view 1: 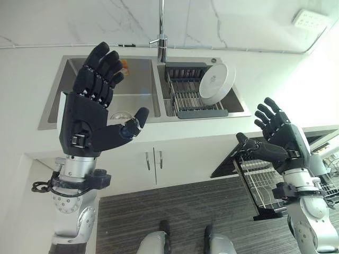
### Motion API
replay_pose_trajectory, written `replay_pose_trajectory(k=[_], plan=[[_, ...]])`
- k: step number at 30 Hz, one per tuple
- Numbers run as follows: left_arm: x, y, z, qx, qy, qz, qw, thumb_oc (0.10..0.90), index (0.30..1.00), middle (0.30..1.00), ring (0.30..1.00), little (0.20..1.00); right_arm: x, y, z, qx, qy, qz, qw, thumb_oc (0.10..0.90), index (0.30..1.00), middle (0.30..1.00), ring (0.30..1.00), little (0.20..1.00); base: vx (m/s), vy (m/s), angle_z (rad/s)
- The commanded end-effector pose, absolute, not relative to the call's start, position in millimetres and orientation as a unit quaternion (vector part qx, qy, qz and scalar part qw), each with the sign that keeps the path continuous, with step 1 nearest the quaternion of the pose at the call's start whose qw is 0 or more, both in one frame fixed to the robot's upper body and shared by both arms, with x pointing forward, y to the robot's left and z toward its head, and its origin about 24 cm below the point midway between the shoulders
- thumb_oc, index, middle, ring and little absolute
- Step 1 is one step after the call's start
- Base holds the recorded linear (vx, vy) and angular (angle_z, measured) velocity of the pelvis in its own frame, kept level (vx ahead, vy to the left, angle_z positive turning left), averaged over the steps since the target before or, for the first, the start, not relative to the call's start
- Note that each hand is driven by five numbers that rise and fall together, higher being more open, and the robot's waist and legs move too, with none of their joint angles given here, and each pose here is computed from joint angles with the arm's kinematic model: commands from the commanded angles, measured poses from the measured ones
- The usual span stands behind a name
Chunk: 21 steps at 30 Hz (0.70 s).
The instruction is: Place the dishes in the dishwasher.
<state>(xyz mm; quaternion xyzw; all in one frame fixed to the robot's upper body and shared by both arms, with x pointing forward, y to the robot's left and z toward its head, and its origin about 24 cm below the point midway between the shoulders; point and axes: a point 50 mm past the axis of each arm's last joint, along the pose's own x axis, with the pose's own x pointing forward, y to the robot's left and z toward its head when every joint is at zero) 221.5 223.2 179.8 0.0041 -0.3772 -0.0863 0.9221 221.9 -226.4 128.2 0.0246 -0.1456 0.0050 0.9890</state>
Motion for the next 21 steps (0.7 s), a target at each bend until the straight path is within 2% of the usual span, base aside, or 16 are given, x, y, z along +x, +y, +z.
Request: replay_pose_trajectory(k=[1,9,15,21], plan=[[206,210,220,0.024,-0.477,-0.114,0.871,0.800,0.900,0.900,0.900,0.900,224,-224,190,0.012,-0.320,0.026,0.947,0.800,0.900,0.900,0.900,0.900,0.13,-0.286,0.54],[206,208,216,-0.014,-0.470,-0.100,0.877,0.800,0.900,0.900,0.900,0.900,235,-223,201,-0.036,-0.301,0.043,0.952,0.800,0.900,0.900,0.900,0.900,0.10,-0.147,0.36],[205,212,210,-0.009,-0.458,-0.102,0.883,0.800,0.900,0.900,0.900,0.900,232,-224,197,0.048,-0.309,0.040,0.949,0.800,0.900,0.900,0.900,0.900,0.07,-0.080,0.06],[211,210,213,0.001,-0.451,-0.107,0.886,0.800,0.900,0.900,0.900,0.900,239,-226,207,0.009,-0.327,0.010,0.945,0.800,0.900,0.900,0.900,0.900,0.04,-0.008,0.10]])
